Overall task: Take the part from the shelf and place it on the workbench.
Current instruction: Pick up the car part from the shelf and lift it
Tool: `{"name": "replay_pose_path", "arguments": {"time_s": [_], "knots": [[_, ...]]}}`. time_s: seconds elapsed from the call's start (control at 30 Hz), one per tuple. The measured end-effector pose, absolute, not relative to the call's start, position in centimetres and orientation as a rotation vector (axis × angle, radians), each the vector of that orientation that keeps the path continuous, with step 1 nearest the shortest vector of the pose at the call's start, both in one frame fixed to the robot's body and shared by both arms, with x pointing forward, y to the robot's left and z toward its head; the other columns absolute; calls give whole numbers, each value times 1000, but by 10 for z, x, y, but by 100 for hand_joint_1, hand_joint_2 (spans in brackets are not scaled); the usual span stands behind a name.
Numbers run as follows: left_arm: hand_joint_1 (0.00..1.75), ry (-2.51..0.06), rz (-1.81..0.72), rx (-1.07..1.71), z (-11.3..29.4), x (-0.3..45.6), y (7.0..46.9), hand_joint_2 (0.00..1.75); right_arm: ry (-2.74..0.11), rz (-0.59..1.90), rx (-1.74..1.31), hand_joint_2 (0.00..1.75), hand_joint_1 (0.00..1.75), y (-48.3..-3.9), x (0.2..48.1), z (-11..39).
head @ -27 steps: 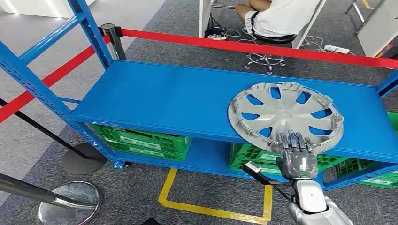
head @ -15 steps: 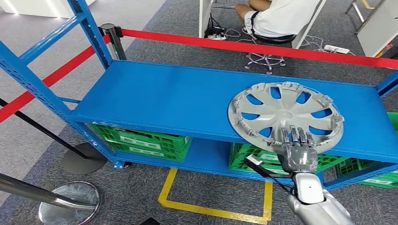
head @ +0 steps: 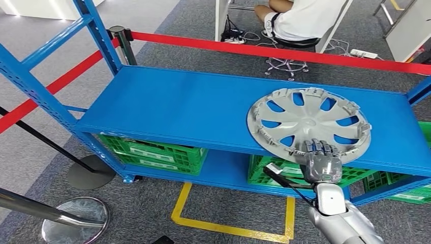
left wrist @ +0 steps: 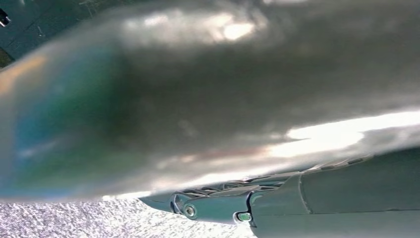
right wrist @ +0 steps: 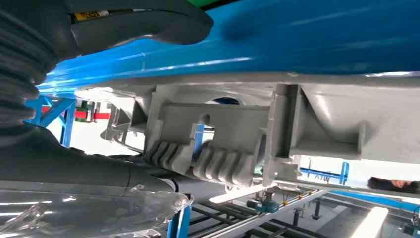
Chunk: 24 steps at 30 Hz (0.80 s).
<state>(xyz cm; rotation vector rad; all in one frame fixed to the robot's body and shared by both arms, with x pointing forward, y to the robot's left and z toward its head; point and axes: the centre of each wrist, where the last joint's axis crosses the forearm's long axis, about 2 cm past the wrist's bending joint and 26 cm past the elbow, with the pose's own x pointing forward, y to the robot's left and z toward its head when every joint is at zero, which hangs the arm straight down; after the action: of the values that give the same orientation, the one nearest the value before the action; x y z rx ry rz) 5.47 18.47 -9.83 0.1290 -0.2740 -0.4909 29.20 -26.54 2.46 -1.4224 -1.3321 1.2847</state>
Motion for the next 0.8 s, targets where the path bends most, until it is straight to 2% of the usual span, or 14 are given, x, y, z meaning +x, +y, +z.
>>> {"name": "replay_pose_path", "arguments": {"time_s": [0.33,0.63,0.8], "knots": [[0,-276,-479,127,-98,55,184,0,-1393,1311,-1408,175,175,-259,293,28],[0,-285,-456,131,-98,54,184,0,-1536,1267,-1356,175,175,-242,264,34],[0,-296,-444,159,-98,52,185,0,-1627,1169,-1412,175,175,-238,253,55]]}}
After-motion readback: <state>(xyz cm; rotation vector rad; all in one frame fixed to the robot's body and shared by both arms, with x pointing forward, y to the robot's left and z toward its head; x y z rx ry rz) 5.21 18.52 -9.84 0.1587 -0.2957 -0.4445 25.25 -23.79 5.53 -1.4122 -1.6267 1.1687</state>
